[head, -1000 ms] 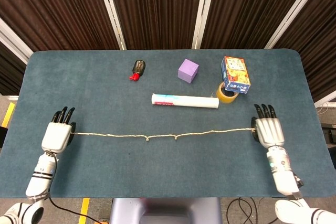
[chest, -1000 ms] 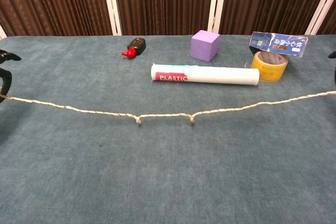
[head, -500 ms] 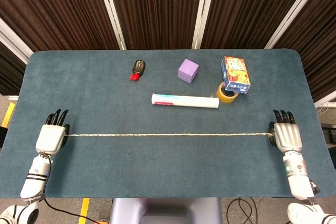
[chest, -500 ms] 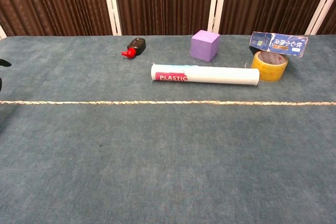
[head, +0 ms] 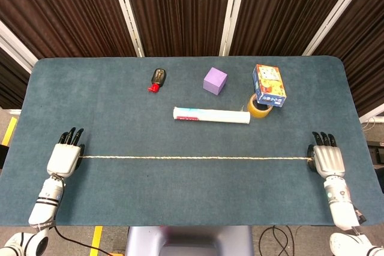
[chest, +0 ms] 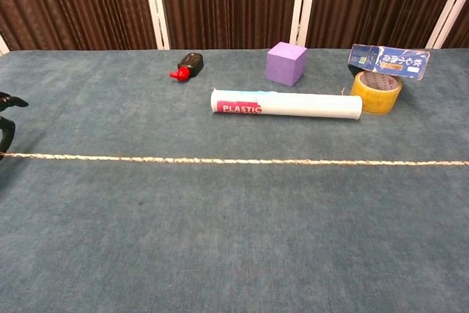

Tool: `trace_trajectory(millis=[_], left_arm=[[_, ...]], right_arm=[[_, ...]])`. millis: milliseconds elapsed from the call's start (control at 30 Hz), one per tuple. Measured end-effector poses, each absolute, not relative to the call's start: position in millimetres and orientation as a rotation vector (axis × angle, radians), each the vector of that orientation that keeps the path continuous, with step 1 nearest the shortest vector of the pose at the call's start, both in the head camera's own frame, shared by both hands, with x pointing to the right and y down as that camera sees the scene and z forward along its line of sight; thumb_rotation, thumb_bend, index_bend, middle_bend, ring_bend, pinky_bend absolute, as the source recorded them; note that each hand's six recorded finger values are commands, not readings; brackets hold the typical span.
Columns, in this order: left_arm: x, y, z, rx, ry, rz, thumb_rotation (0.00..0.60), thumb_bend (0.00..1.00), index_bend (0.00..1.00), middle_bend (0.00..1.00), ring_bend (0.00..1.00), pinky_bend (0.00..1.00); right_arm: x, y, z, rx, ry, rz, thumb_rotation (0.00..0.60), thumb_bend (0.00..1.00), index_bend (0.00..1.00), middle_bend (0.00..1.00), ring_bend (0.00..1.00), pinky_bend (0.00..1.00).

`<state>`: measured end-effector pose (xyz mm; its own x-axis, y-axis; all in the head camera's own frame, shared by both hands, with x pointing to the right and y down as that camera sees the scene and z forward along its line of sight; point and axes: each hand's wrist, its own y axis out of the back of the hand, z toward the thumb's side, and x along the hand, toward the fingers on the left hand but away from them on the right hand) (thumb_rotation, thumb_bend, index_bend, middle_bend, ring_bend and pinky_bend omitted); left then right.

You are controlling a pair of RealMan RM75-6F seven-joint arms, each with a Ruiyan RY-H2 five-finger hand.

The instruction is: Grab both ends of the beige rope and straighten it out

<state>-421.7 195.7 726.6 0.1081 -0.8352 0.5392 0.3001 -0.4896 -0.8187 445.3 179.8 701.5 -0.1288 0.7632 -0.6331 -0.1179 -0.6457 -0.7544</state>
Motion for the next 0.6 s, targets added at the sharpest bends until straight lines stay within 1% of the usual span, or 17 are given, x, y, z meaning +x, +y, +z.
trace_trajectory(millis=[200,333,400,467,500,533,600], left_arm=[[-419,196,736,-1.476,0.55,-1.558,0.6,0.48,0.58,0.07,0.0,0.17],[-419,195,740,-1.479,0.534,-1.565,0.6,0.48,0.53,0.07,0.0,0.17],[-419,194,741,-1.478,0.531,-1.567,0.6,0.48,0.49,0.07,0.0,0.17],[-419,195,742,-1.484,0.531,-1.571,0.6,0.48,0.41,0.07,0.0,0.17],[-419,195,743,-1.487,0.531,-1.573,0.6,0.48,0.35,0.06,0.0,0.17],[-419,195,743,-1.487,0.529,-1.575,0.6,0.48,0.27,0.06,0.0,0.17],[-419,196,744,-1.489,0.522,-1.581,0.6,0.48,0.12,0.05,0.0,0.17]], right_arm=[[450,187,708,-1.544,-0.706,1.876,0.6,0.66,0.75,0.18,0.0,0.0],[450,191,711,-1.548,-0.684,1.887,0.6,0.66,0.73,0.18,0.0,0.0],[450,192,713,-1.55,-0.677,1.892,0.6,0.66,0.7,0.18,0.0,0.0],[450,193,714,-1.55,-0.67,1.898,0.6,0.66,0.62,0.18,0.0,0.0],[451,194,714,-1.55,-0.665,1.901,0.6,0.66,0.53,0.17,0.0,0.0],[451,194,714,-1.55,-0.658,1.906,0.6,0.66,0.42,0.15,0.0,0.0],[452,196,715,-1.554,-0.643,1.919,0.6,0.63,0.23,0.07,0.0,0.0]])
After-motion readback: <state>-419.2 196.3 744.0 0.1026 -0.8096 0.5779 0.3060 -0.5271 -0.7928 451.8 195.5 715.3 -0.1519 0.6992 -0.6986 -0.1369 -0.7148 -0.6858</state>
